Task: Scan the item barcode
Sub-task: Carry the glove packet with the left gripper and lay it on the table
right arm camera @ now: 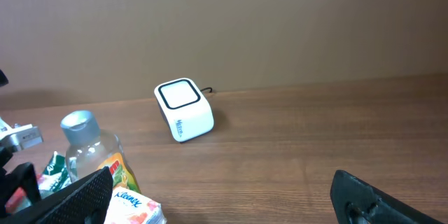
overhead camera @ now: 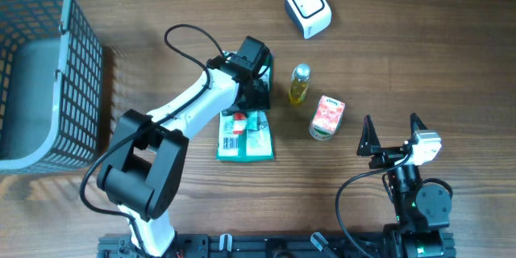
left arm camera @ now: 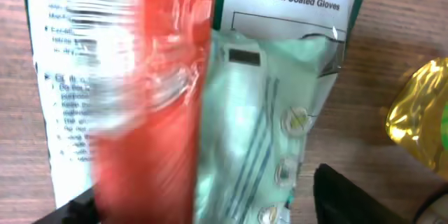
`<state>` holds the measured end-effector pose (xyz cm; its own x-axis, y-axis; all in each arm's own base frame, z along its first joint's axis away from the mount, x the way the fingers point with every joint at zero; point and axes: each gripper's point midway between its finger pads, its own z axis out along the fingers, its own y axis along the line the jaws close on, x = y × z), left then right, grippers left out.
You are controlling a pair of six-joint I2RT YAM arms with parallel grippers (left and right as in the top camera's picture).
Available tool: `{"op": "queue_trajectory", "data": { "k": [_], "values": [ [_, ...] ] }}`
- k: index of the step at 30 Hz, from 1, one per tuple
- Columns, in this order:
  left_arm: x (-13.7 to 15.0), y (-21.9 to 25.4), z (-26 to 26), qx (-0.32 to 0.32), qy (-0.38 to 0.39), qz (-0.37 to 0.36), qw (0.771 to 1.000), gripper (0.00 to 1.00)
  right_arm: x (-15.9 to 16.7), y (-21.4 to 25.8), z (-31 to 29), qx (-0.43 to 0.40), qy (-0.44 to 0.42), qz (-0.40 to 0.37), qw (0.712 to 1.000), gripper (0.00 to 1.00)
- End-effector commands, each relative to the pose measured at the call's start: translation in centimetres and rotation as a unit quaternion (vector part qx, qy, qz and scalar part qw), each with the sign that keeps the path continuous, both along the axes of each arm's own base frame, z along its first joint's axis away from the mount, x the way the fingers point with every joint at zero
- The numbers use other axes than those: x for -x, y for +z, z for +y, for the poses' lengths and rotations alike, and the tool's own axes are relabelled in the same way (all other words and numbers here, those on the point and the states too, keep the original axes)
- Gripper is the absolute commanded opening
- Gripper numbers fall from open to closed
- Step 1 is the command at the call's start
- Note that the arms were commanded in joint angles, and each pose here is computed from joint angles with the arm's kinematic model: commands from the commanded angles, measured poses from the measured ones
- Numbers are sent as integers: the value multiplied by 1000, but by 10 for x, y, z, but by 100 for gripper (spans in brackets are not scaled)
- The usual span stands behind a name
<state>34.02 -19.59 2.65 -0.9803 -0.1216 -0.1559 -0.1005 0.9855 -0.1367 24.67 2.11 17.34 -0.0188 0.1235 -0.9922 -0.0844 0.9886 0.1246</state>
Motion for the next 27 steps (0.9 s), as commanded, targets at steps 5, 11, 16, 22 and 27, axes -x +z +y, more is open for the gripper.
{"op": "queue_trajectory", "data": {
  "k": [5, 11, 16, 22, 27],
  "values": [
    [-10, 46, 8, 11, -16, -53, 998, 100, 0, 1, -2, 8, -4, -4, 1000, 100],
    [-9, 47, 31, -49, -27, -60, 997, 100, 0, 1, -2, 9, -4, -4, 1000, 100],
    [-10, 45, 67, -76, 12, -39, 996, 100, 0, 1, -2, 8, -4, -4, 1000, 100],
    [-18, 43, 99, 2, 32, -4, 999, 100, 0, 1, -2, 9, -4, -4, 1000, 100],
    [-20, 44, 123, 36, 41, 8, 998, 94, 0, 1, -2, 8, -4, -4, 1000, 100]
  ]
}}
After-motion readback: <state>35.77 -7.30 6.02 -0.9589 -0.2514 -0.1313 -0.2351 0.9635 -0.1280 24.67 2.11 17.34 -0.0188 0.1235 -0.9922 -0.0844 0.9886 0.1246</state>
